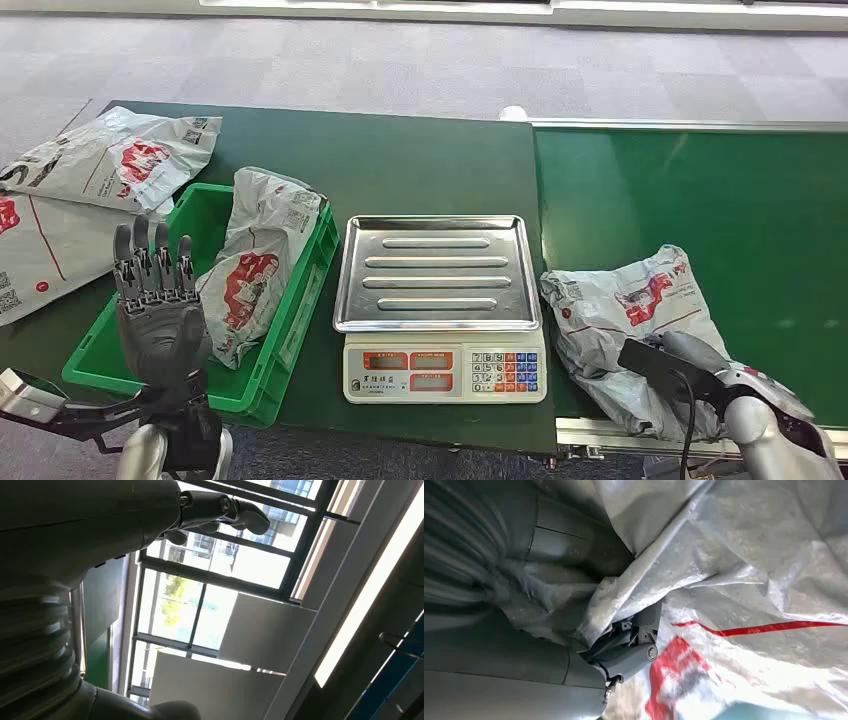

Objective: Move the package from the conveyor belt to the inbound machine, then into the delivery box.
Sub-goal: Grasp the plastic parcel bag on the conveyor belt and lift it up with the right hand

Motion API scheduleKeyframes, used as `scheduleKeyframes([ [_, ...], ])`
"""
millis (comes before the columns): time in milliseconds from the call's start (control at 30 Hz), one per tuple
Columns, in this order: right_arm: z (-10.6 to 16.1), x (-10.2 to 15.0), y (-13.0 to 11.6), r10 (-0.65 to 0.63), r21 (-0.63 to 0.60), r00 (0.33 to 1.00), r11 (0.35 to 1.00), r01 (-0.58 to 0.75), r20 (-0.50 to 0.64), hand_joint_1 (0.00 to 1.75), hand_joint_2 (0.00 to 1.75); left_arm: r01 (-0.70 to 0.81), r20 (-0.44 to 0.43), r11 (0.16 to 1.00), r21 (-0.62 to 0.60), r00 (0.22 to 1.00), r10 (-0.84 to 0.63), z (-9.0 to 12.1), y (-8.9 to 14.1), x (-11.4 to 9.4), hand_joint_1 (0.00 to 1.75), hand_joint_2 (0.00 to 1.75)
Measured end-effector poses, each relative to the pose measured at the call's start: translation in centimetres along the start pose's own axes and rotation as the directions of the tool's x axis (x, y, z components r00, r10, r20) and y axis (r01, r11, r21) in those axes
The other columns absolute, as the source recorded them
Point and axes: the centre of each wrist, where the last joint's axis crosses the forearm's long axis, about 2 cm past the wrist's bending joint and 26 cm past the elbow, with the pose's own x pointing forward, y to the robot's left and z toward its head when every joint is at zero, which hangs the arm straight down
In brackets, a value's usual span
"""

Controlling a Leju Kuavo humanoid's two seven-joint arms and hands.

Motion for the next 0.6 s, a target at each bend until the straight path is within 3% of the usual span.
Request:
scheduleKeyframes([
  [67, -0.4, 0.4, -1.0, 0.079, -0.113, 0.996, 0.99, -0.085, -0.05, 1.75, 1.75, 0.006, 0.004, 1.0, 0.005, 1.0, -0.006, 0.2, 0.0, 0.2, 0.0, 1.75],
  [133, -1.3, 1.6, -3.7, 0.211, -0.345, 0.961, 0.901, -0.262, -0.178, 1.75, 1.75, 0.015, 0.009, 1.0, 0.012, 1.0, -0.015, 0.7, -0.1, 0.7, 0.0, 1.75],
  [200, -1.6, 3.6, -7.0, 0.283, -0.574, 0.906, 0.704, -0.419, -0.314, 1.75, 1.75, 0.016, 0.01, 1.0, 0.016, 1.0, -0.016, 1.2, -0.3, 1.1, 0.0, 1.75],
  [267, -0.9, 6.5, -10.3, 0.311, -0.751, 0.865, 0.434, -0.498, -0.394, 1.75, 1.75, 0.011, 0.007, 1.0, 0.017, 1.0, -0.011, 1.4, -0.6, 1.3, 0.0, 1.75],
  [300, -0.3, 8.1, -11.8, 0.319, -0.804, 0.853, 0.311, -0.506, -0.413, 1.75, 1.75, 0.008, 0.007, 1.0, 0.016, 1.0, -0.008, 1.4, -0.7, 1.3, 0.0, 1.75],
  [367, 1.1, 10.6, -14.0, 0.319, -0.853, 0.843, 0.156, -0.497, -0.433, 1.75, 1.75, 0.004, 0.008, 1.0, 0.014, 1.0, -0.004, 1.4, -0.8, 1.1, 0.0, 1.75],
  [467, 1.8, 11.9, -15.2, 0.283, -0.868, 0.851, 0.107, -0.485, -0.442, 1.75, 1.75, 0.003, 0.011, 1.0, 0.015, 1.0, -0.003, 1.3, -0.8, 1.0, 0.0, 1.75],
  [600, 1.8, 12.1, -15.3, 0.275, -0.869, 0.854, 0.102, -0.483, -0.442, 1.75, 1.75, 0.003, 0.012, 1.0, 0.015, 1.0, -0.003, 1.3, -0.8, 1.0, 0.0, 1.75],
])
